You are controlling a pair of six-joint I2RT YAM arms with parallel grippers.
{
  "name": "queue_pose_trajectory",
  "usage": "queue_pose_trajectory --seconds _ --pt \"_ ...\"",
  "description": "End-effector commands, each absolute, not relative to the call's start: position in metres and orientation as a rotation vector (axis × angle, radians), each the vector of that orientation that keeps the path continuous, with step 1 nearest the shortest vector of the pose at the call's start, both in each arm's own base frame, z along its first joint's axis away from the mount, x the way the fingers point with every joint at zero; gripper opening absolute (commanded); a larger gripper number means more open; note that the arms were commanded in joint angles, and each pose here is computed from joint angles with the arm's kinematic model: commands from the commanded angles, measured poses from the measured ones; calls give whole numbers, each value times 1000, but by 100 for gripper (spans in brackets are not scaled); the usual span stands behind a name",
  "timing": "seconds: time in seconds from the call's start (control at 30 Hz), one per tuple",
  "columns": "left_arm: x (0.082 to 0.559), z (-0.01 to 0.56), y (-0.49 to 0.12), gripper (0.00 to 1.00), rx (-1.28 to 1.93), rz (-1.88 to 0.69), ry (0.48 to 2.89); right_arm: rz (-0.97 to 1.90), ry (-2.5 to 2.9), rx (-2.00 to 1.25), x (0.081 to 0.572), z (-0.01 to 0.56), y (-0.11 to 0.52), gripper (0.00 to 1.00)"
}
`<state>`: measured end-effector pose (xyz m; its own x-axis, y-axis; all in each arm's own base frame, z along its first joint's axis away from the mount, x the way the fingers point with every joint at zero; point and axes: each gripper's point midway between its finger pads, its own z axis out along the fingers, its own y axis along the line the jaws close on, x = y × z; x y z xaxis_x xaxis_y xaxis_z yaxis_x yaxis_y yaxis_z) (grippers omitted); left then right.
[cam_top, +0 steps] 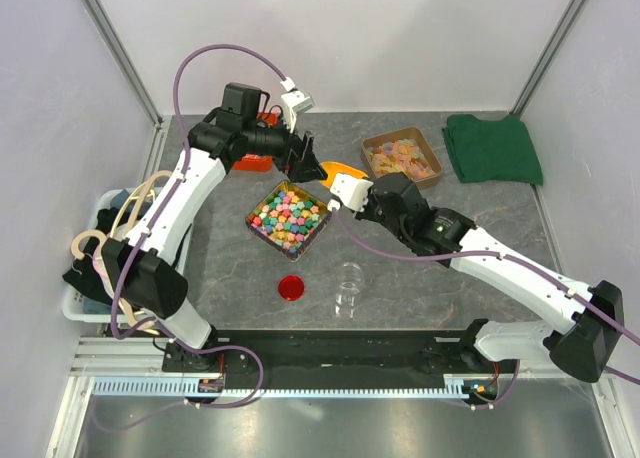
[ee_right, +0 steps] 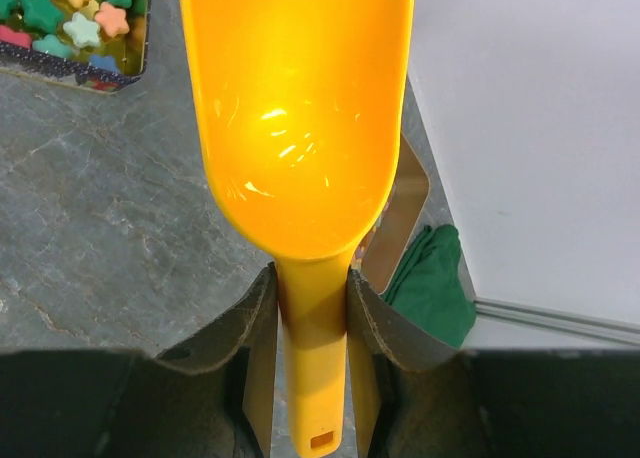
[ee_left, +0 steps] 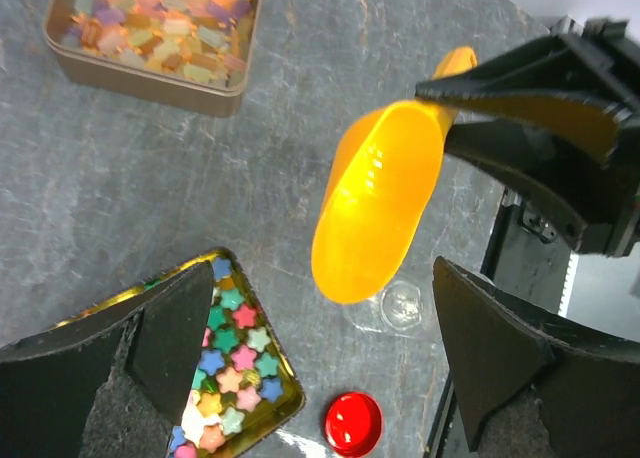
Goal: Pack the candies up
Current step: Adjust the spatula.
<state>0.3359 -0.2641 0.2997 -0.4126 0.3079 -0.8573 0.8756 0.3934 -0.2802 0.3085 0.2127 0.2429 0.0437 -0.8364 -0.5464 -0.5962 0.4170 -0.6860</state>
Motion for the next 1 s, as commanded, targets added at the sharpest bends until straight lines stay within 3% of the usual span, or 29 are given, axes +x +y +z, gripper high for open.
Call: queue_pose_trajectory --seconds 0.0,0.7,0.97 --pt "321 298 -264 95 1014 -1042 1937 -325 1580 -1153 316 286 213 8" --pt "321 268 -275 78 1022 -1172 2004 -236 1575 -1155 316 285 252 0" --pt "322 268 -276 38 1023 -1180 2000 -212 1580 -1173 314 281 260 0"
